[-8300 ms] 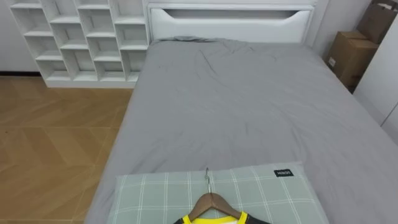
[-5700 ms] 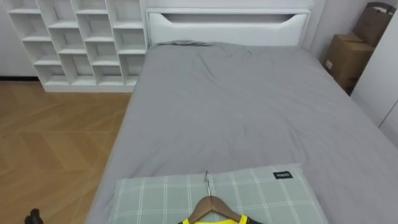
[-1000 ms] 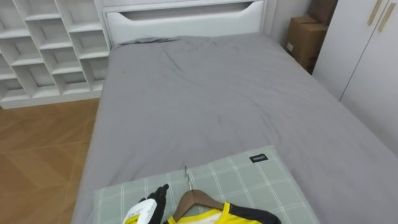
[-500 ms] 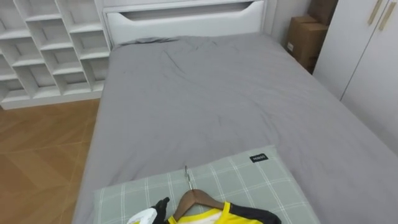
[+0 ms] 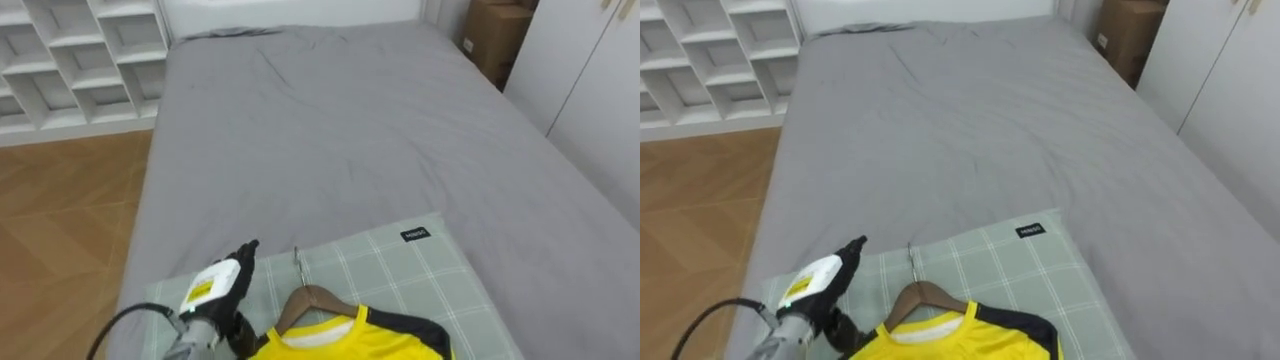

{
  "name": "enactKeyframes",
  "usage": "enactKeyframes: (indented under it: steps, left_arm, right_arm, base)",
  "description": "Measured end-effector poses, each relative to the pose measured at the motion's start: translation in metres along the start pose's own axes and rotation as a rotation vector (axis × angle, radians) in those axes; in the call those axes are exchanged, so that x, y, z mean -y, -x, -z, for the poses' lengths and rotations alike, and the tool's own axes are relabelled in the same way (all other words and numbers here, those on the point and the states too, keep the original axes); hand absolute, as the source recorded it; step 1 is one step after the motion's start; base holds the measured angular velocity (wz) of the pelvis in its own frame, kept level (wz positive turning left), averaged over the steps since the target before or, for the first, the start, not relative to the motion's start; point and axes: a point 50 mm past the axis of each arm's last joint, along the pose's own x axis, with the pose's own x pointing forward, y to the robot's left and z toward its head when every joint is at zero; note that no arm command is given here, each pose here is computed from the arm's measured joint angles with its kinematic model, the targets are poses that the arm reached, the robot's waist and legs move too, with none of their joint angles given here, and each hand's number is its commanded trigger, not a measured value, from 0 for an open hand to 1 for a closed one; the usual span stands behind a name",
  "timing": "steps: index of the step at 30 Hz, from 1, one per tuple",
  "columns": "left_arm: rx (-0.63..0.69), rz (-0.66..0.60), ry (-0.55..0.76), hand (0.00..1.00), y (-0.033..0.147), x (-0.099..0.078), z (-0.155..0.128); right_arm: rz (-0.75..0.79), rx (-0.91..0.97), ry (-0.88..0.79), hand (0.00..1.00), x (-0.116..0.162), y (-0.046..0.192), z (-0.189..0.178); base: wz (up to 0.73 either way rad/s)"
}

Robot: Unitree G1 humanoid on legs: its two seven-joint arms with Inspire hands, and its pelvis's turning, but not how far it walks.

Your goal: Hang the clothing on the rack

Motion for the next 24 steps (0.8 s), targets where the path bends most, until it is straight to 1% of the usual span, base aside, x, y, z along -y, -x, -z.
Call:
enactKeyframes:
  steps: [4, 16, 21, 24]
  left_arm:
    - [0.013, -0.010, 0.006, 0.00, -0.003, -0.004, -0.004]
    - [0.006, -0.004, 0.007, 0.00, -0.002, -0.002, -0.003]
    - [-0.022, 0.066, 0.004, 0.00, -0.001, 0.004, 0.003]
    - [-0.051, 0.155, 0.005, 0.00, 0.001, 0.012, 0.010]
  right_arm:
    - [-0.009, 0.016, 0.034, 0.00, -0.002, -0.002, -0.010]
    - [-0.016, 0.051, 0.077, 0.00, -0.004, -0.004, -0.029]
    - [-0.014, 0.049, 0.082, 0.00, -0.003, -0.004, -0.029]
    - [-0.014, 0.048, 0.082, 0.00, -0.003, -0.004, -0.029]
  base:
    - [0.00]
    - [0.00]
    - [0.00]
    - [0.00]
